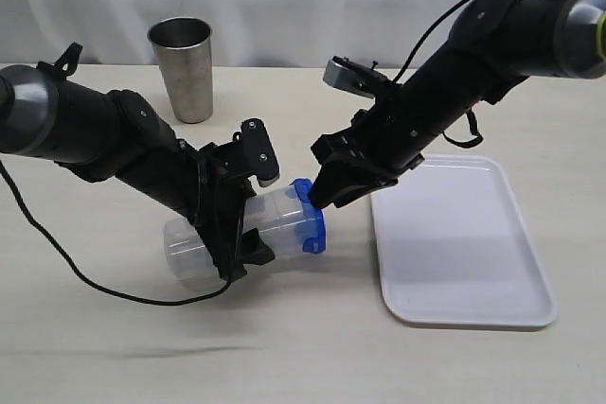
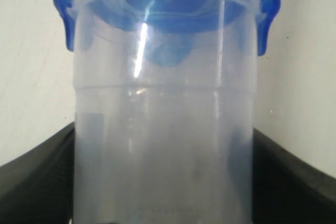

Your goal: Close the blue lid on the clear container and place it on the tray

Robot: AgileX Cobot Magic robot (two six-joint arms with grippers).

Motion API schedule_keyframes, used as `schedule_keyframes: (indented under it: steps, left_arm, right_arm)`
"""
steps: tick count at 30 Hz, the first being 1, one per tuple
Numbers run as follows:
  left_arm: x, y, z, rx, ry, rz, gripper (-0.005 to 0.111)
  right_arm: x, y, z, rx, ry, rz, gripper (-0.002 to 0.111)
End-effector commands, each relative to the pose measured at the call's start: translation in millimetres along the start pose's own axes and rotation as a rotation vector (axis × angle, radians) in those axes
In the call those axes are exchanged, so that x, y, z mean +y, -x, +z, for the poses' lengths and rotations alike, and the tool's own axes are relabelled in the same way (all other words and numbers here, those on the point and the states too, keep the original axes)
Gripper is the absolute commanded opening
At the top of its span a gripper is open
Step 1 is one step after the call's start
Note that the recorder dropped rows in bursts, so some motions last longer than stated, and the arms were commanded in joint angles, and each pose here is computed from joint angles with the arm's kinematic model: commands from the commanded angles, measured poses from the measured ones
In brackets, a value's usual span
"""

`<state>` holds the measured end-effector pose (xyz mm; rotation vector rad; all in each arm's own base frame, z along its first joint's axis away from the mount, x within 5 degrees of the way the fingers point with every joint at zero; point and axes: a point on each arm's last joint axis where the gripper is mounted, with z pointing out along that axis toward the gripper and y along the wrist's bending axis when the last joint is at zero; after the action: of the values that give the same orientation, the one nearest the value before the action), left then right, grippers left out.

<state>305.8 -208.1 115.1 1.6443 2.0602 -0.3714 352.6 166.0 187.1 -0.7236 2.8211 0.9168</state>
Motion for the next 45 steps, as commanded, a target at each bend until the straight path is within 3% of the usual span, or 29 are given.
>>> schedule_keyframes:
  steps: [1, 7, 15, 21, 34, 45]
  left_arm:
    - [-10.0, -8, 9, 0.030, -0.065, 0.010, 0.000]
    - [-11.9, -8, 9, 0.029, -0.085, 0.010, 0.000]
    - [-12.7, -7, 9, 0.025, -0.093, 0.002, 0.000]
    - [-11.9, -7, 9, 0.017, -0.085, -0.004, 0.000]
    - [-14.0, -5, 8, 0.002, -0.108, 0.011, 0.000]
    - [-14.3, -5, 8, 0.000, -0.111, 0.007, 0.000]
  right_arm:
    - [-4, -2, 3, -0.025, -0.009, 0.018, 0.038]
    - [5, 2, 3, -0.063, 0.085, -0.011, 0.038]
    - [-4, 4, 4, -0.092, -0.004, -0.014, 0.038]
    - [-1, 4, 15, -0.078, -0.002, -0.019, 0.038]
    - [-11, -8, 62, 0.092, -0.061, -0.027, 0.038]
    - [18, 11, 19, 0.031, -0.030, -0.126, 0.038]
